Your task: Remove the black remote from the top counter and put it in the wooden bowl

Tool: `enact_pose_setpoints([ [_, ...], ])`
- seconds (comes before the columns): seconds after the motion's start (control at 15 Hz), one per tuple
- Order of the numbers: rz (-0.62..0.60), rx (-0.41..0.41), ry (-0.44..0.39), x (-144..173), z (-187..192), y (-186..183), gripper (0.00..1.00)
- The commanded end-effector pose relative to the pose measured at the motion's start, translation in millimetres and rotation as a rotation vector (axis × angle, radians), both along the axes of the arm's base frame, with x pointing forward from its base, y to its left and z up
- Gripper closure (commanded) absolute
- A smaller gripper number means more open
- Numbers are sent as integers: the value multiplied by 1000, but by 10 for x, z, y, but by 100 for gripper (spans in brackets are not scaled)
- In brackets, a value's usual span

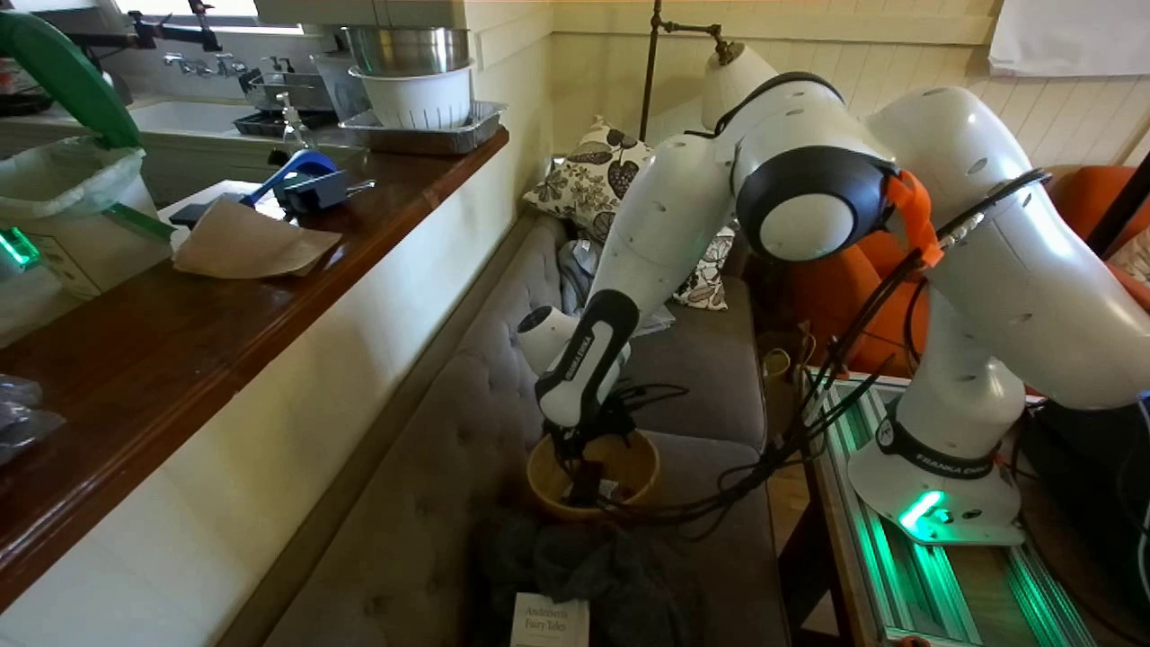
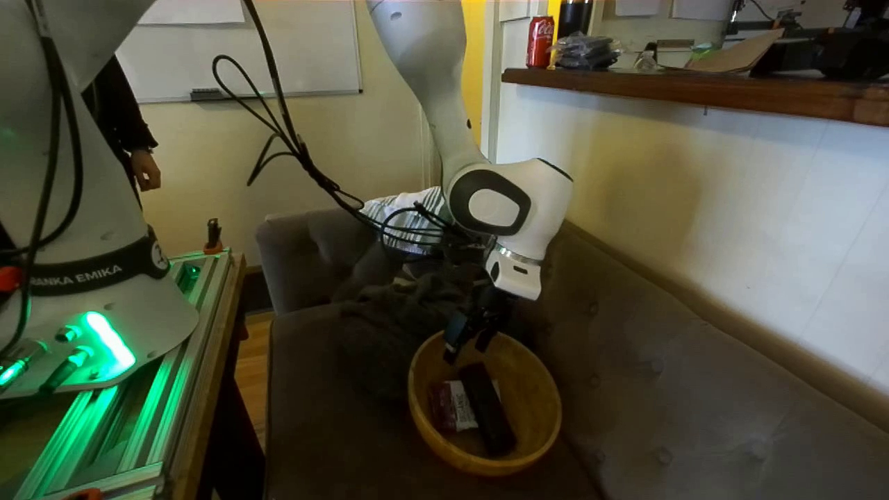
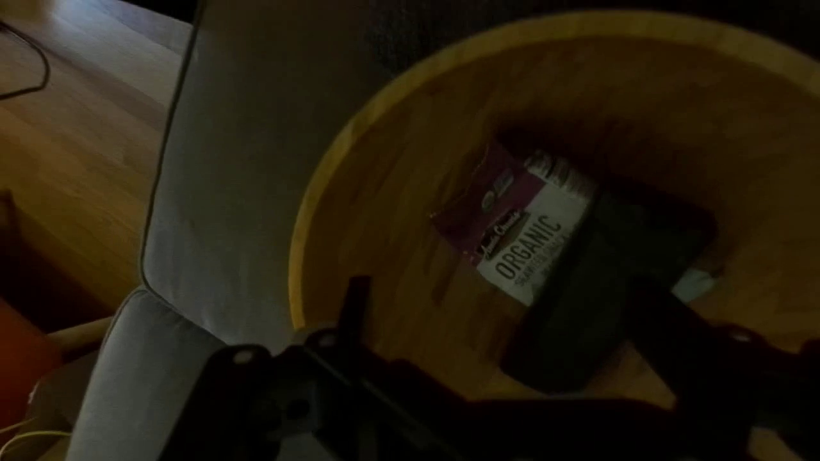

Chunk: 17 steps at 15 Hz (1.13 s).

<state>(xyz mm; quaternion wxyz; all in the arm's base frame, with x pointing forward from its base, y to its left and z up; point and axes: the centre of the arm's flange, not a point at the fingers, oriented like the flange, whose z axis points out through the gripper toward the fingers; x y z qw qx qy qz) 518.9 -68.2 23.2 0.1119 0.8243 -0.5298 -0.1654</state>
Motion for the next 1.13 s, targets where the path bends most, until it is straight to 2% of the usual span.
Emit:
enact_pose_setpoints([
  [0.0, 94, 145, 100, -302, 500, -150, 0],
  [0.07, 152, 163, 116, -434, 610, -247, 0],
  [0.33, 392, 154, 87, -1097, 903, -751, 0],
  [0.6, 589, 130, 25, -1723, 1172, -768, 0],
  [0.8, 687, 182, -75, -2065, 1399, -749, 0],
  [1.0, 669, 301, -158, -2459, 1624, -750, 0],
  [1.07, 665, 225, -74, -2047, 1189, -755, 0],
])
